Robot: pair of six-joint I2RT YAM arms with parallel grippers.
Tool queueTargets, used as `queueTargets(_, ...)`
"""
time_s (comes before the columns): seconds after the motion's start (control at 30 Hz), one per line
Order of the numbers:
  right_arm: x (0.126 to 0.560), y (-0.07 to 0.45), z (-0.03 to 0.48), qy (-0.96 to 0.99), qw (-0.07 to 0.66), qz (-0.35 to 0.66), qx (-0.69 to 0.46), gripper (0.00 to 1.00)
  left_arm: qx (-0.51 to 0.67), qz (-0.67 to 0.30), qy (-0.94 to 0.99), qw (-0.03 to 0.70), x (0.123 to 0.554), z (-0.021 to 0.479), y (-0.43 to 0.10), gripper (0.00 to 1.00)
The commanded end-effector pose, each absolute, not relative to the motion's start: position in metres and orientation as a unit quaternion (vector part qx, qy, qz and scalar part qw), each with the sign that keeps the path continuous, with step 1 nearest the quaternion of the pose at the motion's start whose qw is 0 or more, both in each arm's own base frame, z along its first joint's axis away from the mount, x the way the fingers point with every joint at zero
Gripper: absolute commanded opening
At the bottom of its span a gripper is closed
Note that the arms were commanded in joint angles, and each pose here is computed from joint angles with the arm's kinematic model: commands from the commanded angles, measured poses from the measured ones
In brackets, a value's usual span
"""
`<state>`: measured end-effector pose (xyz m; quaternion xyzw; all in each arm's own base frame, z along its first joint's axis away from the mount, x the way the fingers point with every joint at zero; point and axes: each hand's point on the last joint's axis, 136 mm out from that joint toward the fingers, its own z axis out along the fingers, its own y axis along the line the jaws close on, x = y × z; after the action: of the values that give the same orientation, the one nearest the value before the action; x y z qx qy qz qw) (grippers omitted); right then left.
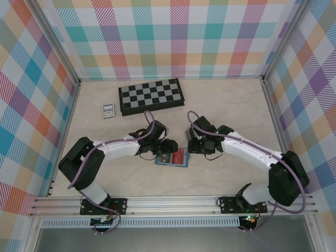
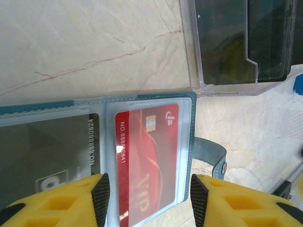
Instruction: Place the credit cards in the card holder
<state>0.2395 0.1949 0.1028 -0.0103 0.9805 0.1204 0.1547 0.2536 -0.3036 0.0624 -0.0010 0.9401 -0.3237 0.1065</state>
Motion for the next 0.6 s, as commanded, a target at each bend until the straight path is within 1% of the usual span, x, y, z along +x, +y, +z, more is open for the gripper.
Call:
queueTargets(0.0,0.266,0.156,0.135,0.976,0.206,0.069,0.001,0.51,0.005,-0.315,0.939,0.138,0.26,0.089,-0.304,0.53)
queueTargets(0.1,0.288,0.134,0.141,0.976,0.208,0.058,0.017,0.52,0.004,-0.307,0.941,0.143,0.275,0.098,-0.315,0.54)
queueTargets(0.2,0.307,0.119,0.14,0.979,0.196,0.048,0.022,0.52,-0.008,-0.285,0.95,0.131,0.292,0.097,-0.326,0.54)
queueTargets(0.27,0.316,0.116,0.137,0.981,0.186,0.047,0.016,0.51,-0.015,-0.28,0.952,0.124,0.306,0.095,-0.339,0.54)
queueTargets(0.43,0.331,0.115,0.127,0.984,0.172,0.043,0.011,0.52,-0.031,-0.28,0.955,0.094,0.327,0.077,-0.366,0.5)
queueTargets(0.57,0.336,0.118,0.119,0.986,0.16,0.046,0.007,0.52,-0.04,-0.259,0.961,0.084,0.339,0.062,-0.373,0.48)
